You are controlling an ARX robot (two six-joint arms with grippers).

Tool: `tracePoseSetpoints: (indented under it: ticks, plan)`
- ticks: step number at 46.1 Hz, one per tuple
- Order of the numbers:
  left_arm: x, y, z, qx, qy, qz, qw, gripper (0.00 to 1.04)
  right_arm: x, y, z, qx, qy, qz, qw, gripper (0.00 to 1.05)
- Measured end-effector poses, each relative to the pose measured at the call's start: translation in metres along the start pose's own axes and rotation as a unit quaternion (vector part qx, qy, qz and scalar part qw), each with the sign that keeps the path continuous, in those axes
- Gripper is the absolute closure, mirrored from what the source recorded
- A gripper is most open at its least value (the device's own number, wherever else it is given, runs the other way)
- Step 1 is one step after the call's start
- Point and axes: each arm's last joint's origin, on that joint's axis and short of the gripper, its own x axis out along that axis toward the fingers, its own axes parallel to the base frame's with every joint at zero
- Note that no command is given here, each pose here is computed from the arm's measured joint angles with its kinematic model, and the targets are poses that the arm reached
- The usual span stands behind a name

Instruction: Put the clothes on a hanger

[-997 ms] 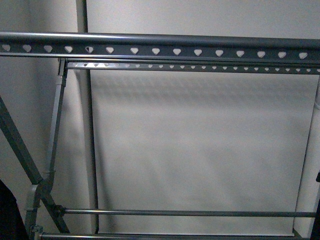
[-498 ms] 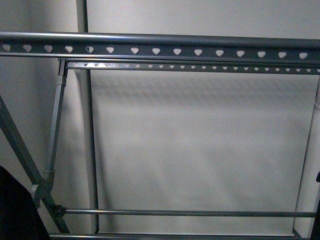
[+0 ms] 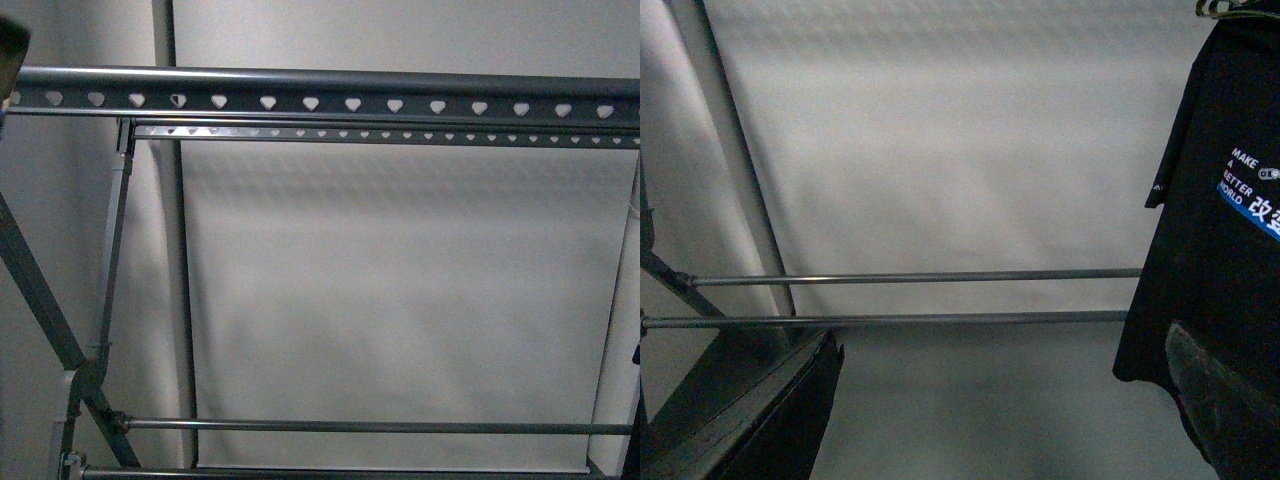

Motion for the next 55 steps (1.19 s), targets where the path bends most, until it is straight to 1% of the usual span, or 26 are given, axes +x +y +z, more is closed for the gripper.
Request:
tracePoseSetpoints:
  ticks: [4, 6, 9, 10, 13, 17, 18, 19, 21, 22, 23, 24, 27, 28, 29, 30, 31, 32, 33, 34, 37, 41, 43, 52, 54, 55]
  plan:
    - [-0.009, -0.011, -0.003, 0.095, 0.03, -0.059, 0.993, 1.01, 0.0, 0.0, 0.0, 0.0, 0.0, 0.0, 1.0, 0.07]
    - [-0.01, -0.013, -0.002, 0.144, 0.036, -0.075, 0.986, 1.01, 0.0, 0.0, 0.0, 0.0, 0.0, 0.0, 1.0, 0.07]
    - [-0.007, -0.013, 0.003, 0.255, 0.029, -0.117, 0.959, 1.01, 0.0, 0.0, 0.0, 0.0, 0.0, 0.0, 1.0, 0.07]
    - [-0.006, -0.012, 0.004, 0.277, 0.026, -0.122, 0.953, 1.01, 0.0, 0.0, 0.0, 0.0, 0.0, 0.0, 1.0, 0.07]
    - [-0.001, -0.008, 0.014, 0.373, 0.023, -0.137, 0.917, 1.01, 0.0, 0.0, 0.0, 0.0, 0.0, 0.0, 1.0, 0.07]
    - [0.006, -0.003, 0.025, 0.461, 0.022, -0.155, 0.873, 1.01, 0.0, 0.0, 0.0, 0.0, 0.0, 0.0, 1.0, 0.07]
    - [0.01, -0.001, 0.029, 0.487, 0.022, -0.16, 0.858, 1.01, 0.0, 0.0, 0.0, 0.0, 0.0, 0.0, 1.0, 0.07]
    - [0.011, 0.0, 0.031, 0.493, 0.023, -0.162, 0.854, 1.01, 0.0, 0.0, 0.0, 0.0, 0.0, 0.0, 1.0, 0.07]
    - [0.021, 0.004, 0.039, 0.554, 0.011, -0.162, 0.817, 1.01, 0.0, 0.0, 0.0, 0.0, 0.0, 0.0, 1.0, 0.07]
    - [0.023, 0.005, 0.041, 0.568, 0.008, -0.162, 0.807, 1.01, 0.0, 0.0, 0.0, 0.0, 0.0, 0.0, 1.0, 0.07]
    - [0.027, 0.007, 0.045, 0.596, 0.0, -0.162, 0.786, 1.01, 0.0, 0.0, 0.0, 0.0, 0.0, 0.0, 1.0, 0.07]
    - [0.03, 0.007, 0.046, 0.609, -0.003, -0.162, 0.777, 1.01, 0.0, 0.0, 0.0, 0.0, 0.0, 0.0, 1.0, 0.07]
    - [0.04, 0.009, 0.054, 0.666, -0.019, -0.159, 0.728, 1.01, 0.0, 0.0, 0.0, 0.0, 0.0, 0.0, 1.0, 0.07]
    - [0.042, 0.01, 0.055, 0.675, -0.022, -0.158, 0.72, 1.01, 0.0, 0.0, 0.0, 0.0, 0.0, 0.0, 1.0, 0.07]
    - [0.046, 0.009, 0.057, 0.69, -0.028, -0.156, 0.706, 1.01, 0.0, 0.0, 0.0, 0.0, 0.0, 0.0, 1.0, 0.07]
    - [0.047, 0.009, 0.058, 0.693, -0.029, -0.156, 0.703, 1.01, 0.0, 0.0, 0.0, 0.0, 0.0, 0.0, 1.0, 0.07]
    - [0.051, 0.008, 0.061, 0.707, -0.037, -0.153, 0.689, 1.01, 0.0, 0.0, 0.0, 0.0, 0.0, 0.0, 1.0, 0.07]
    - [0.053, 0.008, 0.062, 0.713, -0.04, -0.152, 0.684, 1.01, 0.0, 0.0, 0.0, 0.0, 0.0, 0.0, 1.0, 0.07]
    - [0.055, 0.006, 0.064, 0.723, -0.047, -0.15, 0.672, 1.01, 0.0, 0.0, 0.0, 0.0, 0.0, 0.0, 1.0, 0.07]
    - [0.06, 0.004, 0.068, 0.739, -0.057, -0.146, 0.655, 1.01, 0.0, 0.0, 0.0, 0.0, 0.0, 0.0, 1.0, 0.07]
    - [0.068, -0.002, 0.075, 0.768, -0.086, -0.133, 0.62, 1.01, 0.0, 0.0, 0.0, 0.0, 0.0, 0.0, 1.0, 0.07]
    - [0.073, -0.006, 0.081, 0.786, -0.113, -0.117, 0.596, 1.01, 0.0, 0.0, 0.0, 0.0, 0.0, 0.0, 1.0, 0.07]
    - [0.074, -0.007, 0.083, 0.79, -0.12, -0.115, 0.59, 1.01, 0.0, 0.0, 0.0, 0.0, 0.0, 0.0, 1.0, 0.07]
    - [0.075, -0.008, 0.083, 0.792, -0.125, -0.115, 0.586, 1.01, 0.0, 0.0, 0.0, 0.0, 0.0, 0.001, 1.0, 0.07]
    - [0.075, -0.008, 0.083, 0.792, -0.125, -0.115, 0.587, 1.01, 0.002, 0.0, 0.001, 0.047, 0.012, 0.078, 0.996, 0.07]
    - [0.074, -0.008, 0.083, 0.792, -0.124, -0.114, 0.587, 1.01, 0.005, -0.003, 0.004, 0.08, 0.035, 0.129, 0.988, 0.07]
